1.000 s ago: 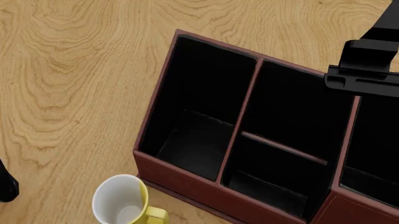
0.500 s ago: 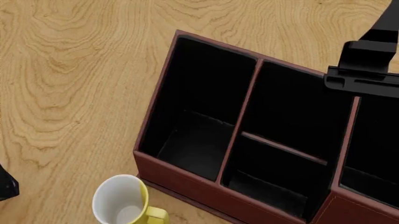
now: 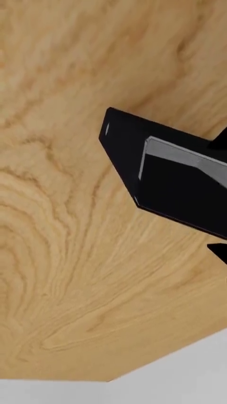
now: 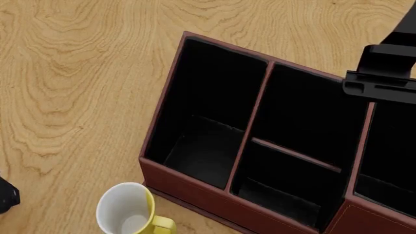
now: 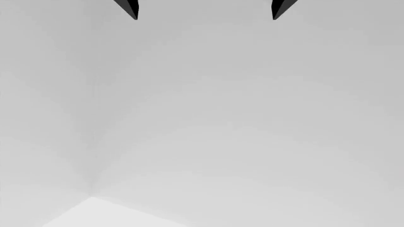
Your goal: Pick up the book and place it in the back compartment of the caddy.
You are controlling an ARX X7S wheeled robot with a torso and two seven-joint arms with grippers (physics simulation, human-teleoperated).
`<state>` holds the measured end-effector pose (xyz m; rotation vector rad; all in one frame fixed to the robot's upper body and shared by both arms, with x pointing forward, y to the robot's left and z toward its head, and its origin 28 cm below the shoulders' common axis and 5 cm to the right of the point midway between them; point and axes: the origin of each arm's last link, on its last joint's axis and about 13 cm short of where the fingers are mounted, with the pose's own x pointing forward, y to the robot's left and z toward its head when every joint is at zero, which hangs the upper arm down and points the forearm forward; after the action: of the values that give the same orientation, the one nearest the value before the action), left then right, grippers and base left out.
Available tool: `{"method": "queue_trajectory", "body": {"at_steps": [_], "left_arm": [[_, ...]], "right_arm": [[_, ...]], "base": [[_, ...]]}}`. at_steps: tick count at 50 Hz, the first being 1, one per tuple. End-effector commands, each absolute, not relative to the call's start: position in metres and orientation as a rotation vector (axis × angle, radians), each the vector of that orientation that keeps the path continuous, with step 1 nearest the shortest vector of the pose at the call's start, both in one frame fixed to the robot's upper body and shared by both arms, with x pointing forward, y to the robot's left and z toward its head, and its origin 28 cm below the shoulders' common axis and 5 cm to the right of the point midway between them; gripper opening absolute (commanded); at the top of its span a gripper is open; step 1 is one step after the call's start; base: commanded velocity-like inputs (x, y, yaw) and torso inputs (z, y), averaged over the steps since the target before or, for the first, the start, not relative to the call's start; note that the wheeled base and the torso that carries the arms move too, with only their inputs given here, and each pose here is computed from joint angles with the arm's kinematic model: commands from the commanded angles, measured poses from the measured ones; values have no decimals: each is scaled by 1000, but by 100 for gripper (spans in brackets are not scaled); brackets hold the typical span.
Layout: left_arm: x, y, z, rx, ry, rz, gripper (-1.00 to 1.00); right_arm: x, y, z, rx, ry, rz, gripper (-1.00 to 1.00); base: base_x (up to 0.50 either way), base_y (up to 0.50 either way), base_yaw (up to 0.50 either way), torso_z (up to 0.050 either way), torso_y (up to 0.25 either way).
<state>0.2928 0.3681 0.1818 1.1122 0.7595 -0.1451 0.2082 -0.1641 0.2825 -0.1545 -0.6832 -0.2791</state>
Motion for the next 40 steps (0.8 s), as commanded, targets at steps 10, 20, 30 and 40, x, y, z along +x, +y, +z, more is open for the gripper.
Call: {"method": "queue_trajectory", "body": {"at_steps": [10,20,30,40], "left_arm": [[295,356,224,1152,533,-86,-100],[291,359,233,1162,510,-72,-100],[288,361,242,1170,484,-58,-100],[285,358,252,1187,403,-85,-100]], "right_arm": [[207,-168,282,-131,-697,-290,100],[207,-167,282,-129,-699,-286,100],[207,-167,283,-128,-700,-285,100],[208,-167,282,-126,-699,-283,100]], "base": [[2,0,-4,0,-1],[0,0,0,0,0],[0,0,0,0,0],[0,0,0,0,0]]}}
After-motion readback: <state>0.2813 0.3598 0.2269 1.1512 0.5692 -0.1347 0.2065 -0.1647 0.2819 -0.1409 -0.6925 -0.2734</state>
